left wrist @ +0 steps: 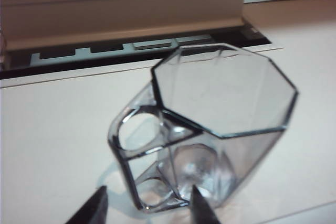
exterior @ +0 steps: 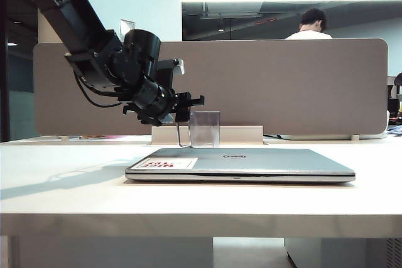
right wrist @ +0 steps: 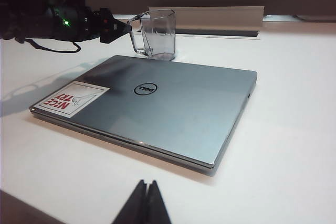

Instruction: Pick up the water cup and place it on the left side of the laptop.

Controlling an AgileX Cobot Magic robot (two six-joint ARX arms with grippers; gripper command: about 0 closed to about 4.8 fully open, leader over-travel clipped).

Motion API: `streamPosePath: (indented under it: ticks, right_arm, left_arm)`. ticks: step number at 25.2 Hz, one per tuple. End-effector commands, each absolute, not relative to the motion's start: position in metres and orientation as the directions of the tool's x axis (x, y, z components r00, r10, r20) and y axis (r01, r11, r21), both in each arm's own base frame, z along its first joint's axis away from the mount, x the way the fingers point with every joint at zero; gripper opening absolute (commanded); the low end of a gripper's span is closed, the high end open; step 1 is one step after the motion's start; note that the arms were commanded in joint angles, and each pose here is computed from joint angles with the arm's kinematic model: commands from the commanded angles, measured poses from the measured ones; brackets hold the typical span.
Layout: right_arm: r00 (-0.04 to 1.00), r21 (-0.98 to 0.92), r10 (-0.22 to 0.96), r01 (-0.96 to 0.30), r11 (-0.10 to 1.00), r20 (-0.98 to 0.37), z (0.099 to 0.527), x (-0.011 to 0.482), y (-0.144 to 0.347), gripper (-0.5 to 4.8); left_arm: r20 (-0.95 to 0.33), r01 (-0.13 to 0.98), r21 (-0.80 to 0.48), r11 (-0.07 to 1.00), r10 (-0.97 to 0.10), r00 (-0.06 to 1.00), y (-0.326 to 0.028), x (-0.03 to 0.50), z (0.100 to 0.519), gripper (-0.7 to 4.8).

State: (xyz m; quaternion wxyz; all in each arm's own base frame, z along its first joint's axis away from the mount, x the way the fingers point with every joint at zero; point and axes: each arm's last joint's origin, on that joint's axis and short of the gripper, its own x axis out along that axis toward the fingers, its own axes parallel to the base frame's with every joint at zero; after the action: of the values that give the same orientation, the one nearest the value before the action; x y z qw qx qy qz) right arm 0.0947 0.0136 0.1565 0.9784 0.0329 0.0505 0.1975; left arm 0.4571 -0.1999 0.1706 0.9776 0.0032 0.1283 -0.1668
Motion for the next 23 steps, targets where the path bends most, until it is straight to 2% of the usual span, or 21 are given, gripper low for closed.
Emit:
streamPosePath:
  ticks: [1,8,15,23]
  right_arm:
    - [0.918,0.083,0.388,-0.382,0.920,-0.080,0.156,0.095,0.014,-0.05]
    - [0.916,0.091,0.388,-0.380,0.920,-0.102,0.154,0.095,0.014,-0.05]
    - [0.916,0.090,0.388,-0.380,0.921,-0.100,0.154,0.095,0.014,-0.05]
    - [0.916,0.090,0.388,-0.380,0.921,-0.101,0.154,0.095,0.014,-0.05]
  left_arm:
    - [-0.252,0.320,-0.030,0.947,-0.317,0.914,-0.201,0.461,0.170,1.92]
    - [-0.233,0.310,-0.012,0.951,-0.304,0.924,-0.205,0.473,0.171,1.91]
    - [-0.302,0.297,-0.015,0.955,-0.288,0.909,-0.204,0.483,0.173,1.80]
    - [-0.276,0.300,-0.007,0.954,-0.290,0.916,-0.203,0.484,0.176,1.79]
